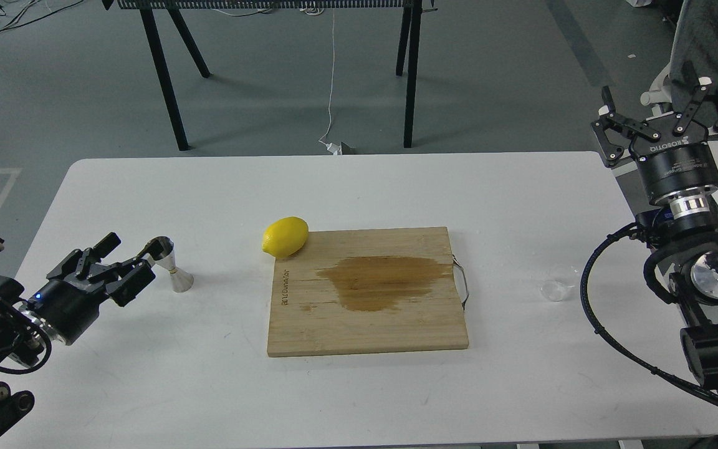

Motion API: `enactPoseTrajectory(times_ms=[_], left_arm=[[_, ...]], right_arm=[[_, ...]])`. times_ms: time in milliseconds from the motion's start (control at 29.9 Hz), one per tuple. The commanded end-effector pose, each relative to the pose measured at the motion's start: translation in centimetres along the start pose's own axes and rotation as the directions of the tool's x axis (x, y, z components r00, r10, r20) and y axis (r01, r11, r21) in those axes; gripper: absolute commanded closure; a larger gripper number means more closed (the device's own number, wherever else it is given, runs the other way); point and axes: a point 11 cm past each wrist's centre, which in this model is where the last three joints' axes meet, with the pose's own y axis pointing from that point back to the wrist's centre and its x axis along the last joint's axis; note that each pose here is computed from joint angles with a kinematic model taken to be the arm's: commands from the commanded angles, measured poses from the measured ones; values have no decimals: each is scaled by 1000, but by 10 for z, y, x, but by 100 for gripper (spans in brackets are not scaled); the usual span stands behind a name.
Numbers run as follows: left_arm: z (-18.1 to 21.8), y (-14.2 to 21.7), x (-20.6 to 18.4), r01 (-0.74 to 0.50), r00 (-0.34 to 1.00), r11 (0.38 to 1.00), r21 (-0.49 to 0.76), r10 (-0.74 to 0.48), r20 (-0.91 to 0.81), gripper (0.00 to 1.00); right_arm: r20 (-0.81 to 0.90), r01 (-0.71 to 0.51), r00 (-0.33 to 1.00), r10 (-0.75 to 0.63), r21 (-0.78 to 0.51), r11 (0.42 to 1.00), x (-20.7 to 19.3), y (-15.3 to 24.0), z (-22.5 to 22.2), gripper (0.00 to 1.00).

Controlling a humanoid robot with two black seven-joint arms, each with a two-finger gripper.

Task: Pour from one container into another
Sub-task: 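Close the left gripper around the metal jigger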

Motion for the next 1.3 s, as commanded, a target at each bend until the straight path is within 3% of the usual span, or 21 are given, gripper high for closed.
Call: enactPoseTrajectory(times_ms=[0, 535, 1269], left_arm=[[-4, 3, -3, 6, 1000, 1000, 14, -7, 3, 0], [-3, 12, -49, 92, 995, 995, 47, -90, -44, 0], [2, -11, -58, 99, 994, 994, 43, -97, -51, 0]], right_arm=[[1, 0, 1000, 0, -1, 1000, 0, 0, 0, 1], [-3, 0, 1000, 0, 1, 1000, 0, 0, -1, 1], [-16, 0, 1000, 0, 3, 1000, 0, 2, -7, 1]])
